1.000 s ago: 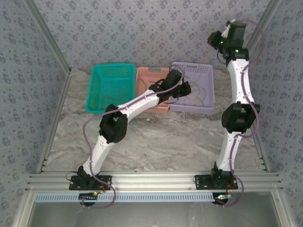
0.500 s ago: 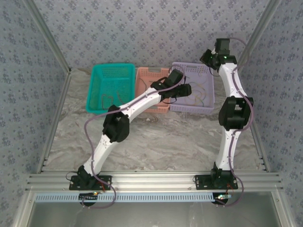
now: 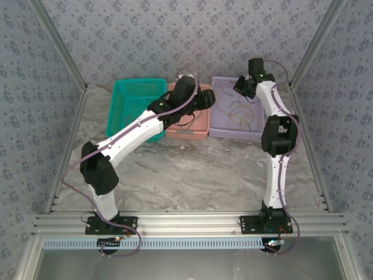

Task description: Untangle the cables

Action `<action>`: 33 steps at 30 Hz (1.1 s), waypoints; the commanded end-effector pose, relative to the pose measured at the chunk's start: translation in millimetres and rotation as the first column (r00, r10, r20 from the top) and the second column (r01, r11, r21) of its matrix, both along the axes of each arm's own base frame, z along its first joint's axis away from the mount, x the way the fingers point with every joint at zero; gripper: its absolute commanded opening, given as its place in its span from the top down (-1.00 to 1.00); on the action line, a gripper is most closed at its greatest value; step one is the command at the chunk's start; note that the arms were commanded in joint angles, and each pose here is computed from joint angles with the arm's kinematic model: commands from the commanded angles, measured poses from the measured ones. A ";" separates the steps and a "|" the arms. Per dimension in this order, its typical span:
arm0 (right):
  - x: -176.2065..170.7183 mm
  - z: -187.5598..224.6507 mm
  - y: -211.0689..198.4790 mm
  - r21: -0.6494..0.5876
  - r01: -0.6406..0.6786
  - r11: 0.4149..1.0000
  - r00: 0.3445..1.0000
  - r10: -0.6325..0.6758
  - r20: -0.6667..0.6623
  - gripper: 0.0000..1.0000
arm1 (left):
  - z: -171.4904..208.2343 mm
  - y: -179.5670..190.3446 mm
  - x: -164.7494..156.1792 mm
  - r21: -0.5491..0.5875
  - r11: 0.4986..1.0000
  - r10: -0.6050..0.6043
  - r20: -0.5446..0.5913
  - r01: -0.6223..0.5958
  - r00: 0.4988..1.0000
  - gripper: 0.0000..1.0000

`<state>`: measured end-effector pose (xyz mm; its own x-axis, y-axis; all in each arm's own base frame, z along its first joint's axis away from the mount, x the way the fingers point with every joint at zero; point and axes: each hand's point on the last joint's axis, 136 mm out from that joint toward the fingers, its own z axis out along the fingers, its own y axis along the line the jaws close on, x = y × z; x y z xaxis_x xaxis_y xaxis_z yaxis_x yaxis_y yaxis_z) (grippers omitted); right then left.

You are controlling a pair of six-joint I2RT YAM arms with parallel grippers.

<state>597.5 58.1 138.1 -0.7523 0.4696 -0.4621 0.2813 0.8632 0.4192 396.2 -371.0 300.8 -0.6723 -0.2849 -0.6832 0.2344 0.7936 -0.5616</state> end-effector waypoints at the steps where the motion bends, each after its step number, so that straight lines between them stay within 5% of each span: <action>1: -18.0 -3.0 -3.7 -0.049 0.014 0.999 0.999 -0.016 -0.040 0.95 | 2.3 16.6 -8.5 -0.026 0.999 0.022 0.012 -0.021 1.000 -0.19; 6: -30.8 7.0 -8.1 -0.095 0.029 0.995 0.999 -0.032 -0.039 0.02 | 4.5 40.3 -29.8 -0.007 1.000 0.023 0.004 -0.023 1.000 -0.19; 13: -63.5 72.6 -29.3 -0.160 0.096 0.982 0.994 -0.085 0.074 -0.18 | 2.0 103.9 -64.8 -0.013 0.998 0.064 -0.031 -0.064 0.997 -0.23; 16: -92.5 101.1 -34.3 -0.187 0.115 0.976 0.987 -0.091 0.131 -0.27 | -2.4 141.6 -83.2 -0.007 0.995 0.095 -0.047 -0.095 0.994 -0.40; 17: -106.5 111.3 -36.0 -0.202 0.123 0.972 0.984 -0.093 0.152 -0.36 | -5.1 154.3 -90.2 -0.005 0.995 0.103 -0.053 -0.103 0.993 -0.52; 18: -118.4 120.3 -37.6 -0.216 0.131 0.968 0.980 -0.094 0.177 -0.84 | -6.8 166.5 -96.2 -0.004 0.993 0.117 -0.054 -0.118 0.992 -0.65; 19: -131.7 127.5 -39.6 -0.228 0.142 0.963 0.975 -0.096 0.200 -0.98 | -10.0 180.9 -102.1 -0.002 0.991 0.134 -0.055 -0.135 0.989 -0.96; 24: -215.0 140.5 -63.8 -0.385 0.243 0.890 0.958 -0.159 0.237 -0.87 | -33.5 244.8 -129.8 0.132 0.963 0.242 -0.051 -0.233 0.969 -0.98; 25: -230.4 143.2 -65.9 -0.416 0.252 0.874 0.954 -0.151 0.260 -0.66 | -37.8 257.6 -136.2 0.176 0.949 0.270 -0.034 -0.260 0.962 -0.98; 26: -246.7 140.3 -67.6 -0.446 0.258 0.857 0.951 -0.142 0.276 -0.97 | -44.8 276.2 -142.0 0.231 0.920 0.331 -0.020 -0.318 0.943 -0.99; 28: -275.1 136.0 -72.3 -0.489 0.294 0.822 0.935 -0.139 0.327 -0.98 | -53.4 309.0 -151.3 0.312 0.849 0.444 0.018 -0.427 0.896 -0.98; 31: -312.4 134.0 -85.9 -0.484 0.375 0.790 0.899 -0.183 0.398 -0.98 | -62.7 368.2 -166.6 0.443 0.640 0.651 0.120 -0.627 0.749 -0.98; 33: -323.0 125.9 -87.7 -0.454 0.386 0.803 0.883 -0.179 0.433 -0.98 | -69.6 385.7 -170.9 0.505 0.558 0.671 0.192 -0.658 0.716 -0.98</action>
<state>287.5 -8.7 258.2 -0.4507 0.2626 -0.8532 0.3925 0.9167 0.0748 241.3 -40.4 240.1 -0.5075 -0.3764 -0.7751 -0.2979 0.9207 -0.2520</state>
